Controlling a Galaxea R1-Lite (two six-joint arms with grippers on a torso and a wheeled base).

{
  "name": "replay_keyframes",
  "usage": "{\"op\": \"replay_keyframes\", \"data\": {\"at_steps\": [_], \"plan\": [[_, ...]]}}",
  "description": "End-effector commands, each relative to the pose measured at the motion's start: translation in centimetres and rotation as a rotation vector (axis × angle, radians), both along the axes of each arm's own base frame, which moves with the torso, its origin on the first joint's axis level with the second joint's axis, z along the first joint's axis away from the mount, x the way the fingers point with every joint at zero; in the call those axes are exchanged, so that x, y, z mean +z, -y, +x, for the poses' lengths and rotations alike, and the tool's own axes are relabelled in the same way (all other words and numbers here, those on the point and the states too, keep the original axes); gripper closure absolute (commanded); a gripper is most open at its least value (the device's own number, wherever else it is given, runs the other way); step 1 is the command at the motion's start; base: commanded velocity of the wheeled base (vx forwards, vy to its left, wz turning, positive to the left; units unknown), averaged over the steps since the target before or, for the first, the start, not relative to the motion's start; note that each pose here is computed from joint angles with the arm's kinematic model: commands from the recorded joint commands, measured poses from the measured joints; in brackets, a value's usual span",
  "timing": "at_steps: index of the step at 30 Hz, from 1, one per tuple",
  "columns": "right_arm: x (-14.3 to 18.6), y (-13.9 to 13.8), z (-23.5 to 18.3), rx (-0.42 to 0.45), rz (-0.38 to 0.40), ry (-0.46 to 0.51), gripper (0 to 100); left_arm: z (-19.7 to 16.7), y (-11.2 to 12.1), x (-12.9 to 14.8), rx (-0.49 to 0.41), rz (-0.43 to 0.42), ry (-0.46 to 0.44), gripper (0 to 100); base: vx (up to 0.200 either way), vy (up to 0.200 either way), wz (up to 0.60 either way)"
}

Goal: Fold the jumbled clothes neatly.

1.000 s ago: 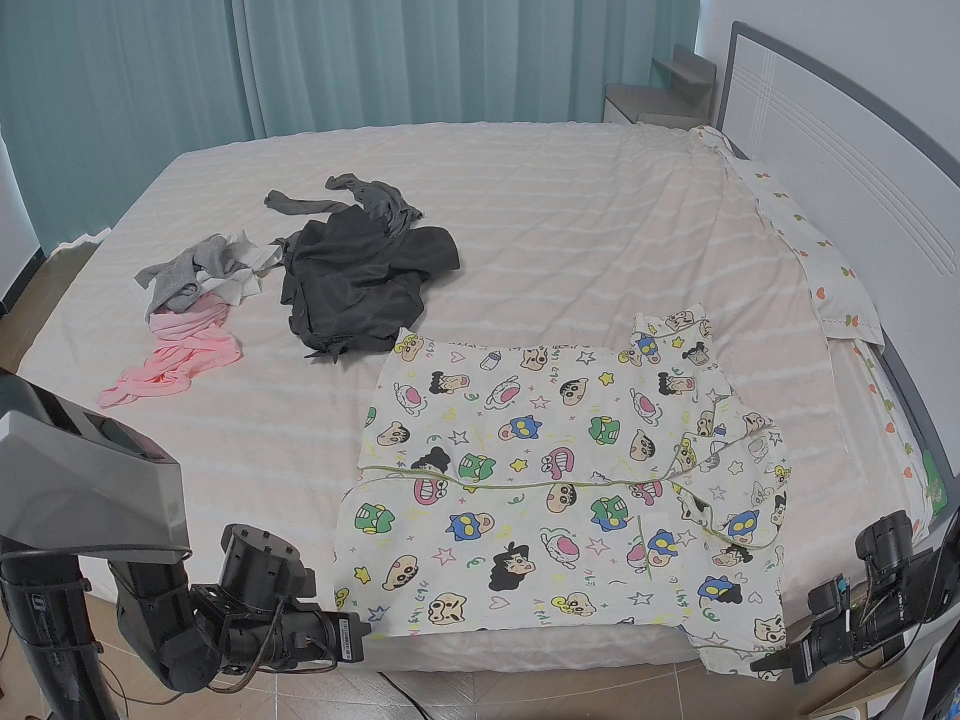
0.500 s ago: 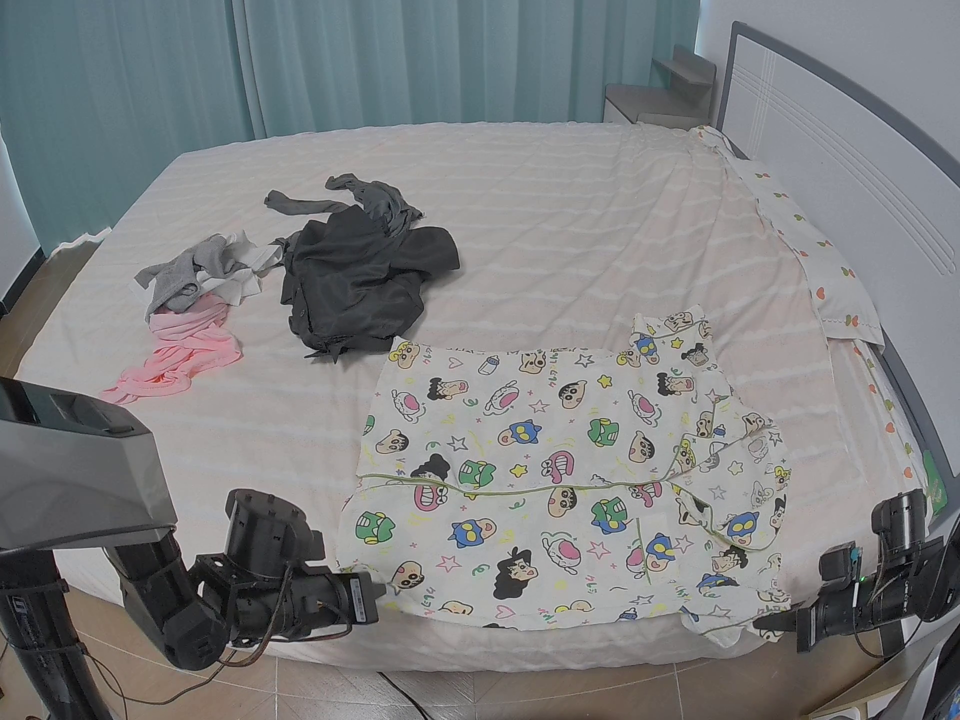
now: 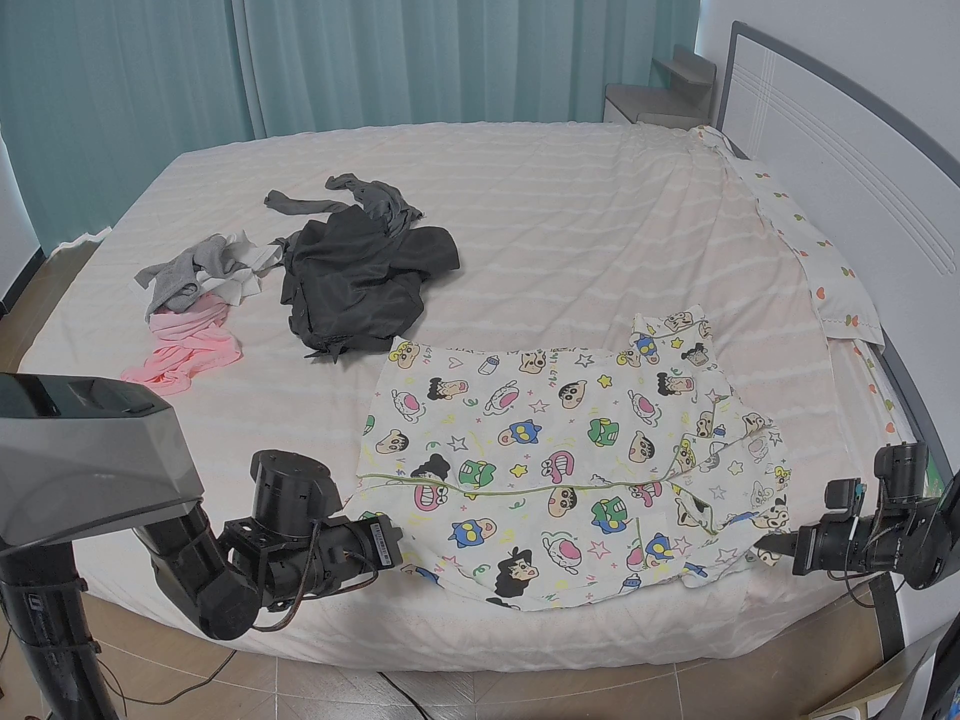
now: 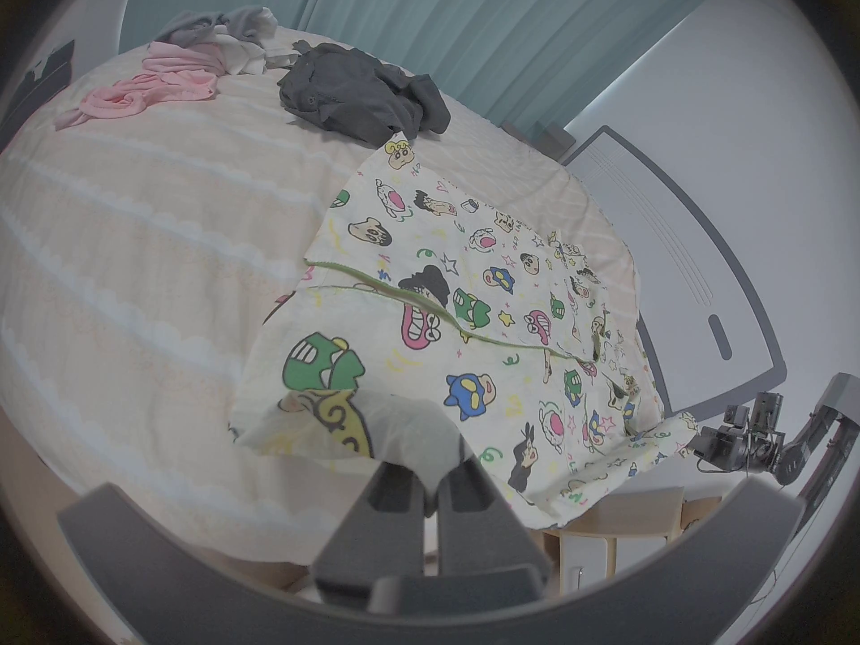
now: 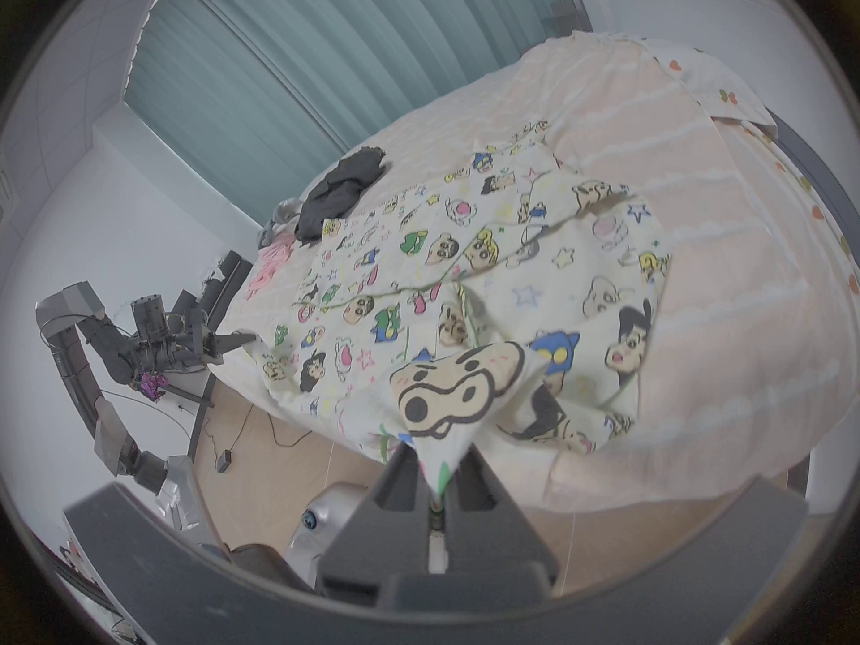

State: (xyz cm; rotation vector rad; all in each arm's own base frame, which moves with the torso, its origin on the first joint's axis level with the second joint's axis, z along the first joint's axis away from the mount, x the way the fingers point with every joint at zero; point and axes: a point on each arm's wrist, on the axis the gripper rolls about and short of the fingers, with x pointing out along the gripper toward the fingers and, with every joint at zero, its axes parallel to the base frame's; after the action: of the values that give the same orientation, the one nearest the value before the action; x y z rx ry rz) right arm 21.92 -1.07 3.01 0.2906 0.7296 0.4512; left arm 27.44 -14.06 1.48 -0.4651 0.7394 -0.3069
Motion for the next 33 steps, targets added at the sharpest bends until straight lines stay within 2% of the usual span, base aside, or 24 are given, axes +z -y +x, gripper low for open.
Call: {"op": "replay_keyframes", "data": {"at_steps": [1, 9, 10, 12, 27, 33], "plan": [[-1.6, 0.1, 1.7, -0.015, 0.013, -0.008, 100, 1.7, 0.7, -1.2, 0.018, 0.003, 0.004, 100, 0.000, 0.000, 0.00], [-3.2, 0.5, 4.0, -0.099, 0.065, 0.074, 100, 3.7, 1.2, -1.4, 0.095, -0.024, 0.035, 100, 0.000, 0.000, 0.00], [-3.7, 0.5, 4.5, -0.138, 0.069, 0.107, 100, 4.2, 1.3, -1.4, 0.124, -0.041, 0.039, 100, 0.000, 0.000, 0.00], [-4.2, 0.6, 5.0, -0.165, 0.073, 0.138, 100, 4.7, 1.4, -1.4, 0.143, -0.052, 0.047, 100, 0.000, 0.000, 0.00], [-4.1, 0.8, 6.8, -0.231, 0.098, 0.198, 100, 6.6, 1.3, -0.4, 0.219, -0.120, 0.091, 100, 0.000, 0.000, 0.00], [-4.1, 1.0, 8.0, -0.254, 0.092, 0.231, 100, 6.8, 1.2, -1.1, 0.237, -0.123, 0.071, 100, 0.000, 0.000, 0.00]]}}
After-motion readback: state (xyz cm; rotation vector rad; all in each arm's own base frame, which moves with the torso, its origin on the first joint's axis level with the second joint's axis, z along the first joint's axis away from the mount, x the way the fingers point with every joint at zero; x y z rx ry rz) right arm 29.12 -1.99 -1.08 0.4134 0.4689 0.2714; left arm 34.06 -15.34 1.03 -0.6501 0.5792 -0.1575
